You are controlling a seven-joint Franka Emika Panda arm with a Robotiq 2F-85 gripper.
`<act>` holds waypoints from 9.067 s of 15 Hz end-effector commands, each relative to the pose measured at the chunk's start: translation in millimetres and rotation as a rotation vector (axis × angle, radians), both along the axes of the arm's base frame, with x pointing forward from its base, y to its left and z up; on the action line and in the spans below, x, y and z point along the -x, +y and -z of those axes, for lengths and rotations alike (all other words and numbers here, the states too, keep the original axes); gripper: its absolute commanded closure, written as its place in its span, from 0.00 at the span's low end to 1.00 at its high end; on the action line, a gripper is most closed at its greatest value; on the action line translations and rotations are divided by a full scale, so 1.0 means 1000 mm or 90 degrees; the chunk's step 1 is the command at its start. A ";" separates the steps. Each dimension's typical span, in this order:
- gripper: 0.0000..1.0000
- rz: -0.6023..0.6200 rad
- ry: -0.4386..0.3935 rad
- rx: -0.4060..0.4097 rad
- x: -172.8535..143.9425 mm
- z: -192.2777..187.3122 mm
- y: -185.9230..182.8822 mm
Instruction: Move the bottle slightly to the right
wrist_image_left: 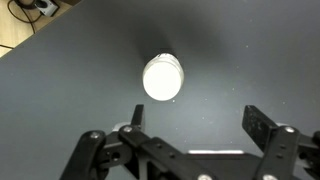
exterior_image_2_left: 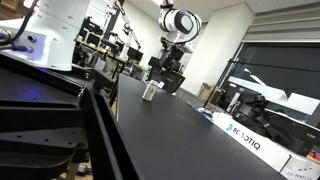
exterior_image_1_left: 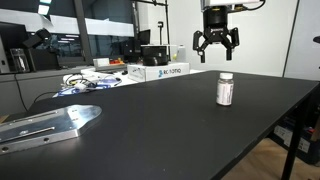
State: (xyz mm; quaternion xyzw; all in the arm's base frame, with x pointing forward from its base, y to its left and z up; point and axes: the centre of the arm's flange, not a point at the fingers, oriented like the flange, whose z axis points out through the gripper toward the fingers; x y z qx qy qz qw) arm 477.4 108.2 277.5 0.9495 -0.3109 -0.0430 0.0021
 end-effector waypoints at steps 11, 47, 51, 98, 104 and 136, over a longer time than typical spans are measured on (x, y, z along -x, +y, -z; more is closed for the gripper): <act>0.00 0.026 -0.050 -0.001 0.016 0.033 -0.006; 0.45 0.015 -0.074 -0.012 0.018 0.018 -0.009; 0.45 0.014 -0.074 -0.012 0.018 0.018 -0.009; 0.45 0.709 -0.066 -0.011 0.019 0.029 -0.291; 0.70 0.721 -0.068 -0.001 0.018 0.039 -0.298; 0.00 0.722 -0.059 -0.026 0.035 -0.004 -0.328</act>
